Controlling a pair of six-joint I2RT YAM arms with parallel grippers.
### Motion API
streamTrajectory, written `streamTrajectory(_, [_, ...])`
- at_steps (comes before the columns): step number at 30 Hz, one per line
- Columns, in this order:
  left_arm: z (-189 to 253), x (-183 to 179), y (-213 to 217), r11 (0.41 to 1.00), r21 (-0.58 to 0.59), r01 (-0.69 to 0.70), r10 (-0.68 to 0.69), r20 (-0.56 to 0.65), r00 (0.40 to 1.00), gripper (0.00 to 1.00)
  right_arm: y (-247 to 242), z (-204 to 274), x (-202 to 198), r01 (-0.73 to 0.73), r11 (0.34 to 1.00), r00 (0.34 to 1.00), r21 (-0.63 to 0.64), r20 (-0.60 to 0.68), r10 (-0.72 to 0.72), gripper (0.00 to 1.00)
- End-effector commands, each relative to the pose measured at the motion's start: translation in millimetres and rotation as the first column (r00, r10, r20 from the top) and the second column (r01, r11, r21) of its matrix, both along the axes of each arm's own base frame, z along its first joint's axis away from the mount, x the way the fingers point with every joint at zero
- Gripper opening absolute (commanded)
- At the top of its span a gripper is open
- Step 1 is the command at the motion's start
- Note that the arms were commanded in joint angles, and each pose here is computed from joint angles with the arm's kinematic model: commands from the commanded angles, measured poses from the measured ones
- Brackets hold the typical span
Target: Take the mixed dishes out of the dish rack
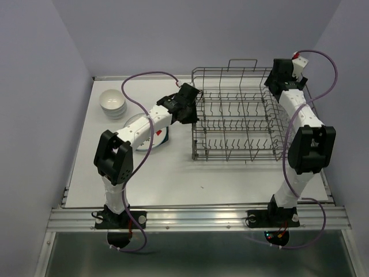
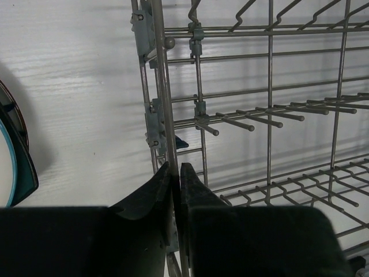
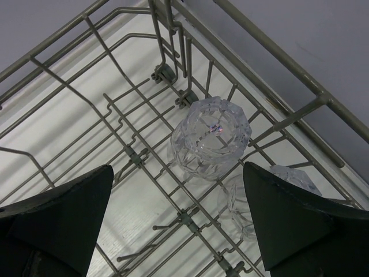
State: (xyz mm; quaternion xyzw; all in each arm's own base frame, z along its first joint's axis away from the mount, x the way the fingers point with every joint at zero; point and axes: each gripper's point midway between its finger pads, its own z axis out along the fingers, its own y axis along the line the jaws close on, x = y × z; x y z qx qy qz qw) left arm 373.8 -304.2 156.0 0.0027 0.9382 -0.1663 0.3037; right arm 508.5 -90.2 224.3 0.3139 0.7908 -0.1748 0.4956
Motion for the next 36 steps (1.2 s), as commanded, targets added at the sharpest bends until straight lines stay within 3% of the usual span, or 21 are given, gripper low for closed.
streamTrajectory(1, [-2.5,-3.5,3.6,1.0,0.008,-0.004,0.004,0.003,1.0,0.15,-20.4,18.9,13.4,0.102,0.994,0.989,-0.024,0.111,-0.099,1.0])
streamTrajectory(9, [-8.2,-5.4,4.3,1.0,0.01,-0.002,0.002,-0.011,1.0,0.01,-34.8,-16.0,11.2,0.165,0.986,0.985,-0.029,0.058,-0.163,1.0])
streamTrajectory(36, [-9.3,-11.5,-2.4,1.0,-0.025,0.018,-0.019,-0.033,0.999,0.0,-59.7,-69.2,21.4,0.224,0.973,0.974,-0.055,-0.024,-0.226,1.0])
